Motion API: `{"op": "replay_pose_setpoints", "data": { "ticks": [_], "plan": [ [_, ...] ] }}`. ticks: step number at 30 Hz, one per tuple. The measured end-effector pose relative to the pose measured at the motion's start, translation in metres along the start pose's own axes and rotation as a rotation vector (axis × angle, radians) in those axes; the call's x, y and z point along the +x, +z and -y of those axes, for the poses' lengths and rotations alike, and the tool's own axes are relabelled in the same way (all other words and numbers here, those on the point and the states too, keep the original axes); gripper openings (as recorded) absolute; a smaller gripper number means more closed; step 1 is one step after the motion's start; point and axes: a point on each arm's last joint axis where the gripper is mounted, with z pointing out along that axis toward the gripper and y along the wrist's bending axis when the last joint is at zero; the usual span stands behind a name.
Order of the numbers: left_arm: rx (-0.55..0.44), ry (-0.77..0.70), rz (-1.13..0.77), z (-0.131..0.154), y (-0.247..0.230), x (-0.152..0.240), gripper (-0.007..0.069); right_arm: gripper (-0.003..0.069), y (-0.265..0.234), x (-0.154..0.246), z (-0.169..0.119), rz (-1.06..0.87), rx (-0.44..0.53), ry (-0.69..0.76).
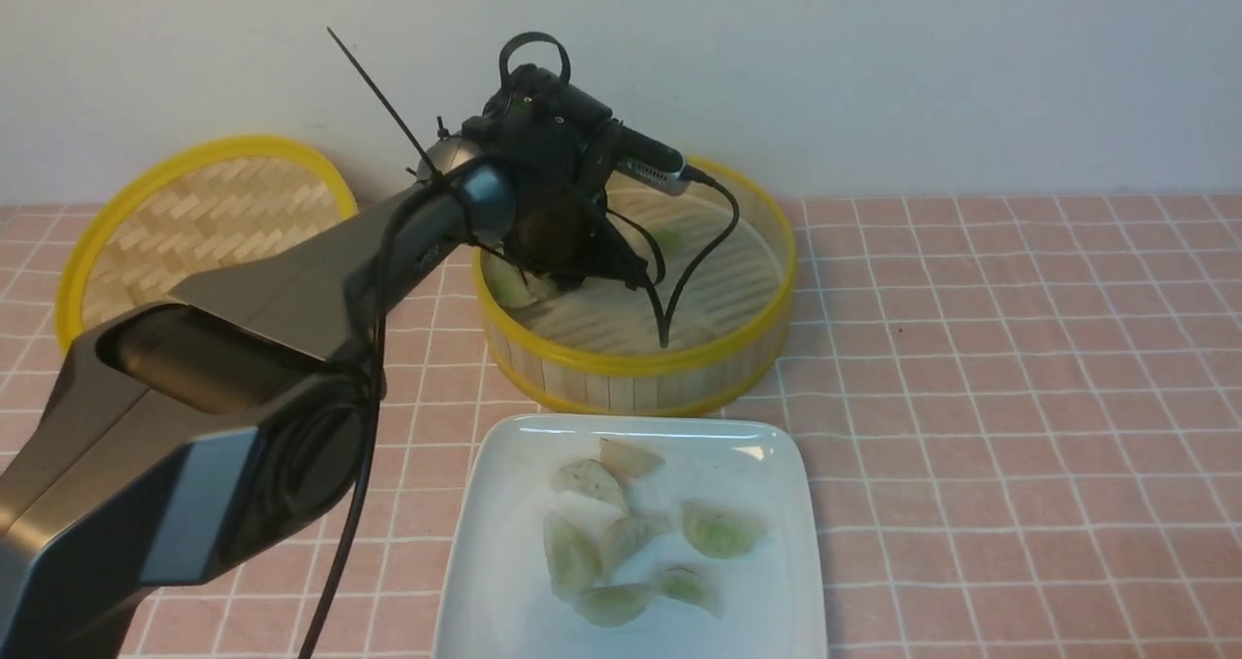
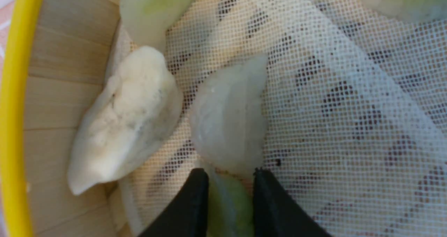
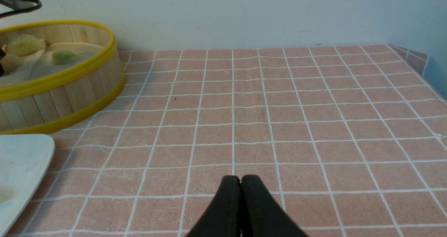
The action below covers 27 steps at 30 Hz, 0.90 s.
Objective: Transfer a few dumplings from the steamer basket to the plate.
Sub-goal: Use the left arm to grab a dumpling from the steamer, then use the left arm to put the dumpling into the plate
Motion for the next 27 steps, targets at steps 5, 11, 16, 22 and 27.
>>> {"op": "replay_pose_setpoints", "data": {
  "ticks": [5, 11, 16, 22, 27],
  "plan": [
    [-0.021, -0.012, -0.019, -0.008, -0.027, -0.01, 0.0134, -0.0013, 0.0, 0.0, 0.0, 0.0, 0.0, 0.0],
    [0.039, 0.005, 0.042, -0.018, -0.09, -0.025, 0.0134, -0.0013, 0.0, 0.0, 0.0, 0.0, 0.0, 0.0],
    [0.297, -0.004, 0.088, -0.014, -0.17, -0.014, 0.0134, -0.0013, 0.0, 0.0, 0.0, 0.0, 0.0, 0.0],
    [0.436, 0.033, -0.107, 0.015, -0.189, 0.048, 0.0134, -0.0013, 0.0, 0.0, 0.0, 0.0, 0.0, 0.0],
    [0.468, 0.118, -0.183, 0.049, -0.157, 0.087, 0.0134, -0.0013, 0.0, 0.0, 0.0, 0.0, 0.0, 0.0]
  ]
}}
